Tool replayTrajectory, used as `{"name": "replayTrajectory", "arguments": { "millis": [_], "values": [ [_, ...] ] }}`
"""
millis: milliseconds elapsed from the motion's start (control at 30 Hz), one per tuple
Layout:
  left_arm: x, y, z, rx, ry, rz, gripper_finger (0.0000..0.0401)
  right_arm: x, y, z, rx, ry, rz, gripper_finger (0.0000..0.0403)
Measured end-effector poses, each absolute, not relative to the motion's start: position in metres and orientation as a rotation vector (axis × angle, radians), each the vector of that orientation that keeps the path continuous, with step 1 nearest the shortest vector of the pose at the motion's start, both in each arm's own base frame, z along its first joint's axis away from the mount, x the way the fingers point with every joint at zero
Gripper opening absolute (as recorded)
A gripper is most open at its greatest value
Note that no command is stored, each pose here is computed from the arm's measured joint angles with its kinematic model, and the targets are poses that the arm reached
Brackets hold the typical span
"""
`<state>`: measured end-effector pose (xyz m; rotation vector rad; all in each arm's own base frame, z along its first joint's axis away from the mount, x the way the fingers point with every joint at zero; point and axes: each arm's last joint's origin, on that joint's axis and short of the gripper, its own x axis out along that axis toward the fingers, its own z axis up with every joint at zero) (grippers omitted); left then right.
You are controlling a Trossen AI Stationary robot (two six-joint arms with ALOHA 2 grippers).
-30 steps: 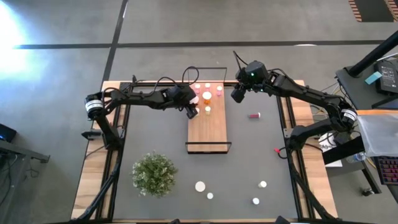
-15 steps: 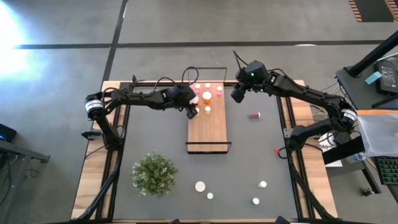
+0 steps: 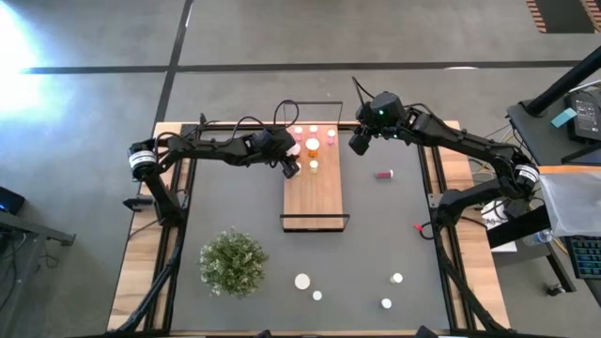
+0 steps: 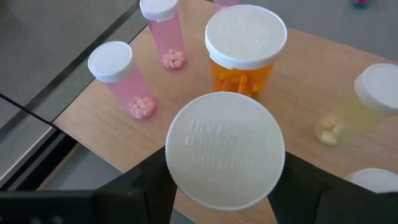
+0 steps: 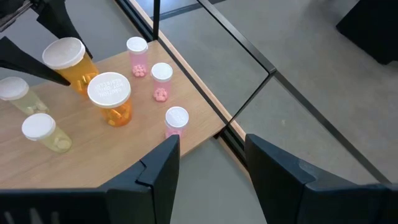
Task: Pick and place medicine bottles onto shelf by color
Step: Put the top orange pill bottle on the shelf aligned with the other orange pill bottle
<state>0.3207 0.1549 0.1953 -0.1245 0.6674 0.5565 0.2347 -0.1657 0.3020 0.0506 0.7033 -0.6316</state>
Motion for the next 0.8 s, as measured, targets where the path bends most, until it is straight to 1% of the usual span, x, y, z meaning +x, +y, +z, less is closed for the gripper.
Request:
{"name": "replayTrajectory", "arguments": {
  "millis": [100,800],
  "values": [
    [0.3207,0.1549,0.1953,-0.125,0.667,0.556,0.0197,0.2347,-0.1657,0.3020,0.050,0.704,-0.631,0.0171],
    [0.3204,0.1551,0.1952,-0.164,0.657,0.584,0.0199,0.2348,-0.1656,0.3020,0.051,0.704,-0.631,0.0171]
  ]
}}
